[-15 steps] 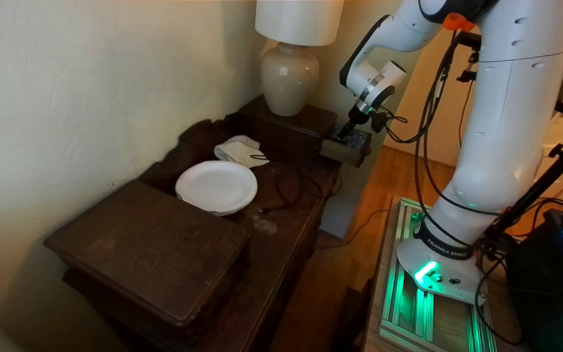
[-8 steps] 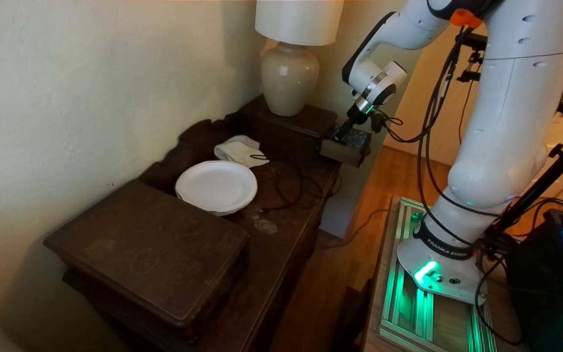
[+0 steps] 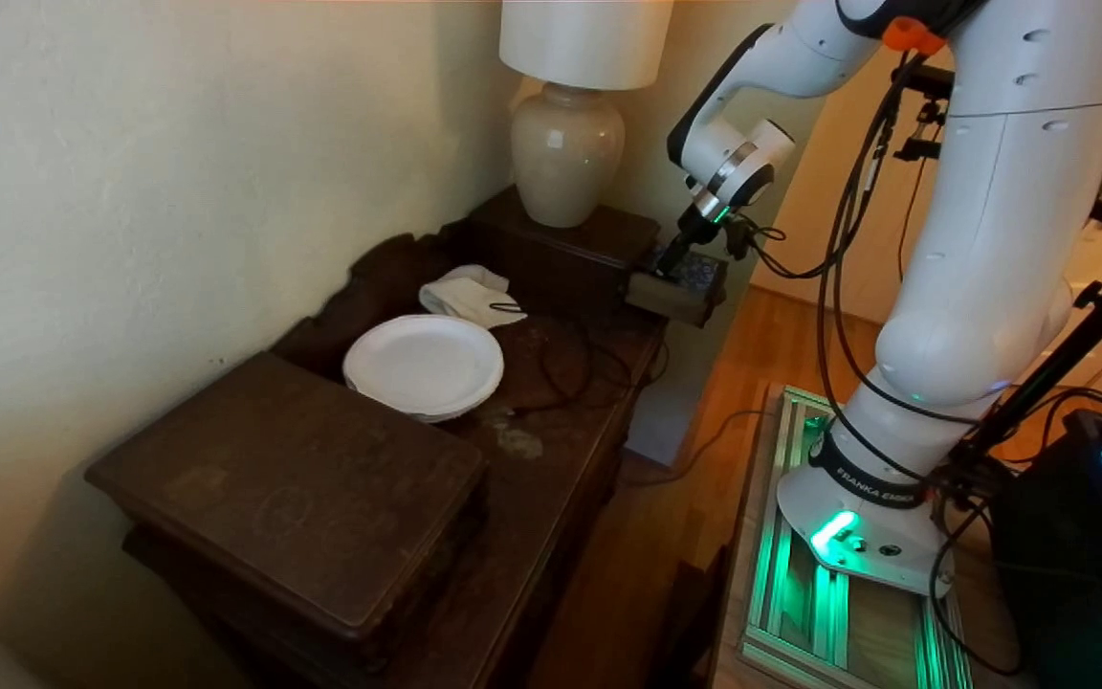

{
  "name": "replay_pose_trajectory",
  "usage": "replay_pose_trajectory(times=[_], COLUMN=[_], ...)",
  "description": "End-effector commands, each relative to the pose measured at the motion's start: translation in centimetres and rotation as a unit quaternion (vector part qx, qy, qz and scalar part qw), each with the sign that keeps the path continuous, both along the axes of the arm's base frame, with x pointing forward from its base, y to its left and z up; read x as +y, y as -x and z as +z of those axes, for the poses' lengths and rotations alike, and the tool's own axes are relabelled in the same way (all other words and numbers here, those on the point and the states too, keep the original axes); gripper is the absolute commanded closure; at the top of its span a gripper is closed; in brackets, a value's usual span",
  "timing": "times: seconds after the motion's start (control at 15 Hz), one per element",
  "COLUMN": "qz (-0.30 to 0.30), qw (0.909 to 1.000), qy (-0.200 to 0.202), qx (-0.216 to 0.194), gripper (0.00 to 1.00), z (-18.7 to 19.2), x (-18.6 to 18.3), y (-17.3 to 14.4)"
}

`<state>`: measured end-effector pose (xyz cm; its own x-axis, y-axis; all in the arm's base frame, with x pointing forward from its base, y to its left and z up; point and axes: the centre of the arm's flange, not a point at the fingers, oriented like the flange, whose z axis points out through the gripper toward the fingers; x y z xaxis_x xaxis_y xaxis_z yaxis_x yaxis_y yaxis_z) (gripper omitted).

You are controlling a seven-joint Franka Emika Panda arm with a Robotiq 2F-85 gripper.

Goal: Remove the remote control from the drawer on the right.

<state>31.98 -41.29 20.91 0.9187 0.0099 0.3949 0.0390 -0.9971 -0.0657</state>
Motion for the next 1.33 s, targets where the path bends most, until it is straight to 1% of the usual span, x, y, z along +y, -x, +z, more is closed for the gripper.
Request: replay_pose_trajectory(times=[0.0,0.87,0.93,1.0,1.07,1.13,1.27], qz=[0.026,0.037,0.04,0.043,0.044,0.045,0.045], qw=[0.9996,0.9987,0.9984,0.9982,0.9981,0.9979,0.9978], qy=[0.006,0.023,0.027,0.029,0.03,0.031,0.033], qx=[0.012,0.028,0.028,0.03,0.032,0.033,0.035], gripper=[0.0,0.0,0.22,0.26,0.34,0.33,0.36], z=[-0.9,-1.7,-1.7,-1.7,-1.8,-1.9,-1.9], x=[0.8,0.4,0.4,0.4,0.4,0.3,0.2], y=[0.6,1.3,1.4,1.5,1.6,1.6,1.7])
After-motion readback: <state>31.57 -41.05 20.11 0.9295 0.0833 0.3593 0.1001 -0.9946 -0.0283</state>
